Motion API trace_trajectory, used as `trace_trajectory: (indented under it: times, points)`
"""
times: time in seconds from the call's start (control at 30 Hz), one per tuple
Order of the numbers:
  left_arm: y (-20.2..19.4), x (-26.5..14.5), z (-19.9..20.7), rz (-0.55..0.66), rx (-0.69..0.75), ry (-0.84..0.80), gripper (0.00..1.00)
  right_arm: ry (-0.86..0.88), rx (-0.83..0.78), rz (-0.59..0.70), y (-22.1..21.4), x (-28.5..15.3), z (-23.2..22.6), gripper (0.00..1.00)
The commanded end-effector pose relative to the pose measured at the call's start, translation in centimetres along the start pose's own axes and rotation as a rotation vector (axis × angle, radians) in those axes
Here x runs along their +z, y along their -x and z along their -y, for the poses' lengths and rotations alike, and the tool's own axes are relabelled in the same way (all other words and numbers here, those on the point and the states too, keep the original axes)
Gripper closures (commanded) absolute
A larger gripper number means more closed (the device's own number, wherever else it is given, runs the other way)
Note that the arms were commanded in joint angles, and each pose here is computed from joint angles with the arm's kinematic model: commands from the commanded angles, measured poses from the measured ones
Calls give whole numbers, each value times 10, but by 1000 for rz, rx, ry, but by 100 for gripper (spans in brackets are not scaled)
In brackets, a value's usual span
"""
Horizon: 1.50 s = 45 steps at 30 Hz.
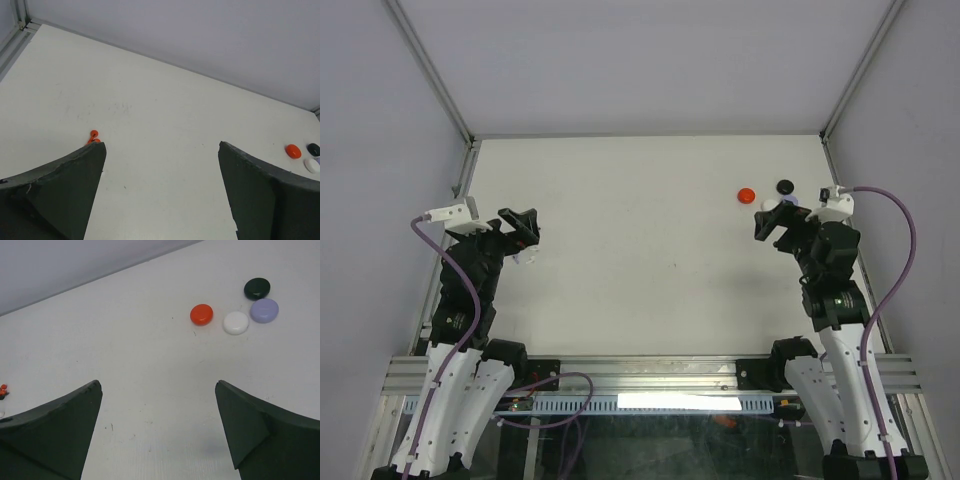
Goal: Insert the wireless bluetooth earbuds into the charging case
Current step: Pick up the charging case at the center of the board.
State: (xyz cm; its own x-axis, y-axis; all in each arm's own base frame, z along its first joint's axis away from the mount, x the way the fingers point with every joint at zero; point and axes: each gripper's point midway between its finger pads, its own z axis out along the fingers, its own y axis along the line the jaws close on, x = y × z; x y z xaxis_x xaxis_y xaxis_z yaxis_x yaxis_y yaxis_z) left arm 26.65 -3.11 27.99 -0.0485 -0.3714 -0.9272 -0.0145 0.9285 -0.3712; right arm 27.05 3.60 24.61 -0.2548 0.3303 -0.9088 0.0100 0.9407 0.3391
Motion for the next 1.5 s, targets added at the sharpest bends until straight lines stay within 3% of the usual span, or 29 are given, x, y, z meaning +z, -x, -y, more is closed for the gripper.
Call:
trace_trajectory:
  times: [0.0,0.23,0.43,0.83,1.13,1.47]
  points:
    - [15,1,6,59,28,-31,1,-23,-7,38,14,5,1,1]
    - [15,-1,4,68,40,-31,1,-102,17,41,14,14,14,0]
    - [17,-3,4,79,37,-30,1,-175,-3,-132,-9,41,24,1]
    - [15,-4,6,75,12,-40,1,-416,57,-233,-43,113,95,7]
    - [11,-2,7,57,15,-49,1,-374,46,-346,-62,180,111,14]
    - [8,3,3,42,22,-36,1,-415,-3,-489,-94,226,134,21]
